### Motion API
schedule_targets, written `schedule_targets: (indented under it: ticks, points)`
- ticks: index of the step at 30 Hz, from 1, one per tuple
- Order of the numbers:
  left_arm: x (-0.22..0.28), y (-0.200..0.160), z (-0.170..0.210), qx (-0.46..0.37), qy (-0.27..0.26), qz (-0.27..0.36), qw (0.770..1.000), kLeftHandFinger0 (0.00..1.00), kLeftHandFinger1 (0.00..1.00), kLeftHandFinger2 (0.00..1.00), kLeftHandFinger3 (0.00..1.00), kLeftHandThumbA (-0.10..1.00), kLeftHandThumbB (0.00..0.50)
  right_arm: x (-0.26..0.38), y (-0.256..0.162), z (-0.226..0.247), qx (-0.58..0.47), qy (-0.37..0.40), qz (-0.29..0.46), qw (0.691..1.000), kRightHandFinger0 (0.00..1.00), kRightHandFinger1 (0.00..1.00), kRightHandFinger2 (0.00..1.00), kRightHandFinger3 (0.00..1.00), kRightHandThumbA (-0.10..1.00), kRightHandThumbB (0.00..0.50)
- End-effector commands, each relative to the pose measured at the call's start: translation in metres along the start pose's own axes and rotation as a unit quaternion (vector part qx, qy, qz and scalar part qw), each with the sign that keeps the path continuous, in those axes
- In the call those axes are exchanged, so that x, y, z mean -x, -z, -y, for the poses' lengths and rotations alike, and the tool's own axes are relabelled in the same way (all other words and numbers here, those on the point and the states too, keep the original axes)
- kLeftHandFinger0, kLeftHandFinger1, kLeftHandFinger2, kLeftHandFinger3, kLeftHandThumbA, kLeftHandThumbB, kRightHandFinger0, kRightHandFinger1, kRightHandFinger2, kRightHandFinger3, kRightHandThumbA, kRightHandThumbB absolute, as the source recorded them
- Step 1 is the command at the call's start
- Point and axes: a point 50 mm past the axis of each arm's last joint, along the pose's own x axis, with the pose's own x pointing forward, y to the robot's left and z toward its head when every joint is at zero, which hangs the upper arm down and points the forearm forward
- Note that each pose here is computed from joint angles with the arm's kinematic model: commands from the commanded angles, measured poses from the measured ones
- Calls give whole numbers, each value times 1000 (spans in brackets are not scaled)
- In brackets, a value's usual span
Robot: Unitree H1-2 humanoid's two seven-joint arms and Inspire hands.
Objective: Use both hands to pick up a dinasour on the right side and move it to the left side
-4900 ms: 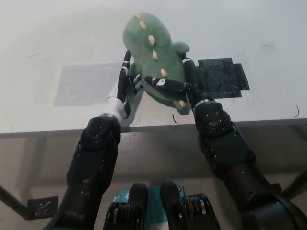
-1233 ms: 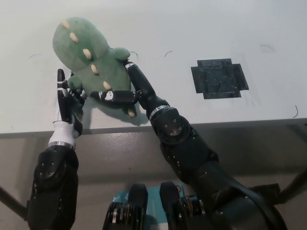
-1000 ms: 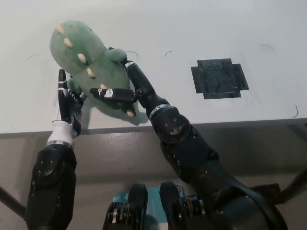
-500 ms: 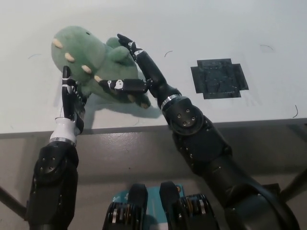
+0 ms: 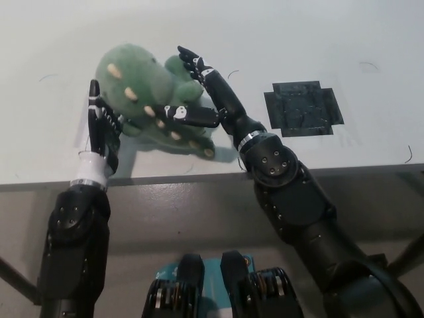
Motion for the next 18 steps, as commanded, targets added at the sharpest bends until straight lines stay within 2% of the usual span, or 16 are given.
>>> schedule_targets:
  ticks: [1,5,9,12,16,18]
  points:
    - [-17,-32,13,0,28,52,998,1000,1000,1000,1000,1000,419,-11,-27,11,-1,-2,23,1000,1000,1000,1000,1000,1000,213]
    - [-18,-35,15,-5,33,60,998,1000,1000,1000,1000,1000,398,-10,-26,14,-5,-2,25,1000,1000,1000,1000,1000,1000,193]
    - [-20,-39,18,-8,38,66,997,1000,1000,1000,1000,1000,397,-10,-26,16,-4,-1,17,1000,1000,1000,1000,1000,1000,203]
    - [-20,-39,19,-7,40,65,997,1000,1000,1000,1000,1000,399,-10,-25,18,0,-2,12,1000,1000,1000,1000,1000,1000,188]
    - [-19,-38,17,-7,38,67,997,1000,1000,1000,1000,1000,410,-9,-22,22,-2,-4,28,1000,1000,1000,1000,1000,1000,139]
    - [-18,-38,11,-8,36,68,997,1000,1000,1000,1000,1000,420,-10,-21,23,-6,-1,40,999,1000,1000,1000,1000,1000,142]
